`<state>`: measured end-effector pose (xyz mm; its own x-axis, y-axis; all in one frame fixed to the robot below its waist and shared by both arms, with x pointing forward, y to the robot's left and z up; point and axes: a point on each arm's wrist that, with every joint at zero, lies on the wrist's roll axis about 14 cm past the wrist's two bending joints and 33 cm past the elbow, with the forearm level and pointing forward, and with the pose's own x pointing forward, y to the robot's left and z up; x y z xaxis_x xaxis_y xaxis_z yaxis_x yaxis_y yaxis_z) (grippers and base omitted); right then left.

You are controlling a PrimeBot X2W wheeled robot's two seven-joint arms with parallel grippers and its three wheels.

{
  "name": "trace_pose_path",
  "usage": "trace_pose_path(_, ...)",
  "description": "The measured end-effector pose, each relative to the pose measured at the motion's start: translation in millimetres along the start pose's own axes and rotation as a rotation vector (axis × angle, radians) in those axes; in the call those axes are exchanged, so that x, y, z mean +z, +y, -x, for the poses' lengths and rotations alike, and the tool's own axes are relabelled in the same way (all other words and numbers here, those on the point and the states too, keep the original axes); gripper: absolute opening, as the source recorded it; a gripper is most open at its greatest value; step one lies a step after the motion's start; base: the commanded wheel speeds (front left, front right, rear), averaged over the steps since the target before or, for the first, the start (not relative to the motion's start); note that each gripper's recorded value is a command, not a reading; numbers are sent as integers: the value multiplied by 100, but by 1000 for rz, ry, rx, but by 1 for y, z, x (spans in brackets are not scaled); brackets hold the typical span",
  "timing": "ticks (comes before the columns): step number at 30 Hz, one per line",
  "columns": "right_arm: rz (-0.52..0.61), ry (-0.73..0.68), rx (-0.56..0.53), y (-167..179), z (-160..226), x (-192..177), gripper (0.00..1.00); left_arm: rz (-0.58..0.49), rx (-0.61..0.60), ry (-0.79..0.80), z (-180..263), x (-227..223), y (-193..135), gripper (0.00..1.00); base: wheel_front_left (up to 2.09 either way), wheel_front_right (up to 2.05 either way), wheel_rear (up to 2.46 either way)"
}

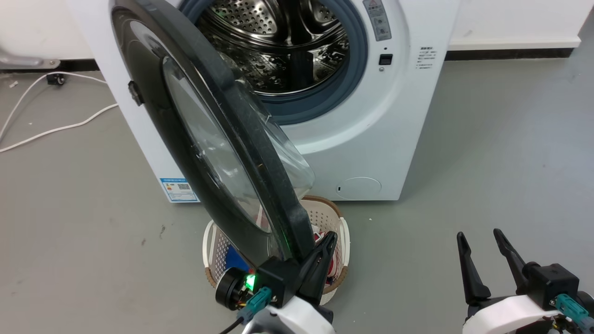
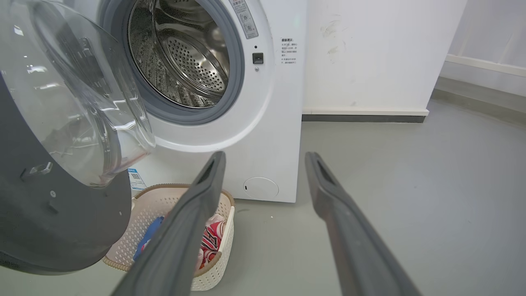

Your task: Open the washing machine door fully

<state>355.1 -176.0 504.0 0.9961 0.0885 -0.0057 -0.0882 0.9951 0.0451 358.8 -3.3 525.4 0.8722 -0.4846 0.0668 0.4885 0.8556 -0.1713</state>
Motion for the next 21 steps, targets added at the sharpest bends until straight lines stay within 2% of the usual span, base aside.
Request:
trace_pose_path(12, -6, 3, 80, 24, -15, -1, 100, 1, 126, -31, 38, 10, 28, 0, 0, 0, 0)
trace_pose_path(21, -1, 12, 172, 52, -32, -2, 100, -16, 294, -95, 67, 27, 65, 0, 0, 0, 0)
